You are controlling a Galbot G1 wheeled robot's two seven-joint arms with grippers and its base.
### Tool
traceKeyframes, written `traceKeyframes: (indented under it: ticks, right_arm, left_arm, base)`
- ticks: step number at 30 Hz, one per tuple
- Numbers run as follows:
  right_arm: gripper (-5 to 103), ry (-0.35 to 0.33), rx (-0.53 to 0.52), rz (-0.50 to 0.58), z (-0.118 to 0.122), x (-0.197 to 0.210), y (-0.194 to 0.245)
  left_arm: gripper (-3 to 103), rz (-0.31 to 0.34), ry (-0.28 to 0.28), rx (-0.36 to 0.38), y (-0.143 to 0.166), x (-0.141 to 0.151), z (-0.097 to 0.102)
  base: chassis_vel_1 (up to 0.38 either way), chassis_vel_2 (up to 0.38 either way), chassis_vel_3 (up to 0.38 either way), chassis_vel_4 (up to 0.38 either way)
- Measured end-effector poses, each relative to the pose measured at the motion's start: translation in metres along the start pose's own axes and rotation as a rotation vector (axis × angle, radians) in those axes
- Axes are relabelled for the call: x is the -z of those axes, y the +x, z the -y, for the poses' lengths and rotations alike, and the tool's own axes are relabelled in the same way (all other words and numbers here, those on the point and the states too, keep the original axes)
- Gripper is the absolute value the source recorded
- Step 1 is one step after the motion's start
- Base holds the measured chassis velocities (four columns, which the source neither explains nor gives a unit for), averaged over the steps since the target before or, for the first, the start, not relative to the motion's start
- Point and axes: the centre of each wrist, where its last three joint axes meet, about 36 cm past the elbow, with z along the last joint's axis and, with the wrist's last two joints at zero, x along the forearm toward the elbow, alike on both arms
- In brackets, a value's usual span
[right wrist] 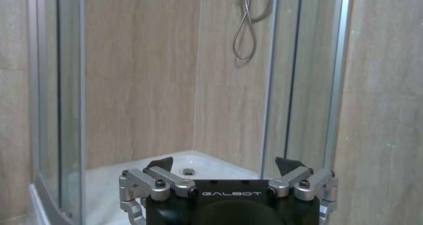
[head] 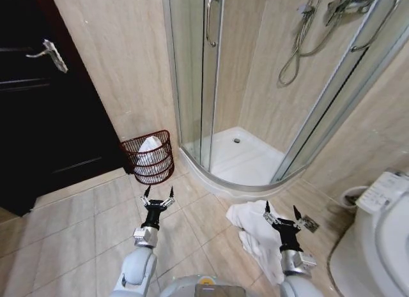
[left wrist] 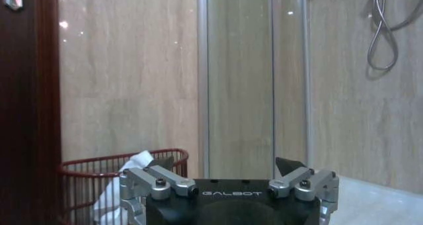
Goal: Discard the used towel into the hamper.
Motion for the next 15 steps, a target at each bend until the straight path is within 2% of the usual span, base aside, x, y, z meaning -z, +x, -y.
traceKeyframes:
  ticks: [9, 13, 15]
  right_arm:
    - [100, 0.003, -0.031, -0.031, -0.003, -0.008, 0.000]
    - [100, 0.021, -0.064, -0.087, 0.005, -0.020, -0.002]
    - [100, 0.036, -0.085, -0.156, 0.016, -0.034, -0.003]
  left_arm:
    - [100, -0.005, 0.000, -0.008, -0.006, -0.004, -0.003]
    - [100, -0.020, -0.014, -0.016, -0.007, -0.004, -0.001]
    - [100, -0.024, -0.010, -0.021, -0.007, -0.005, 0.003]
  base:
    - [-0.201, 0.176, 0.176, -0.169]
    - [-0.031, 0.067, 0.031, -0.032]
    - [0.055, -0.025, -0.053, 0.014]
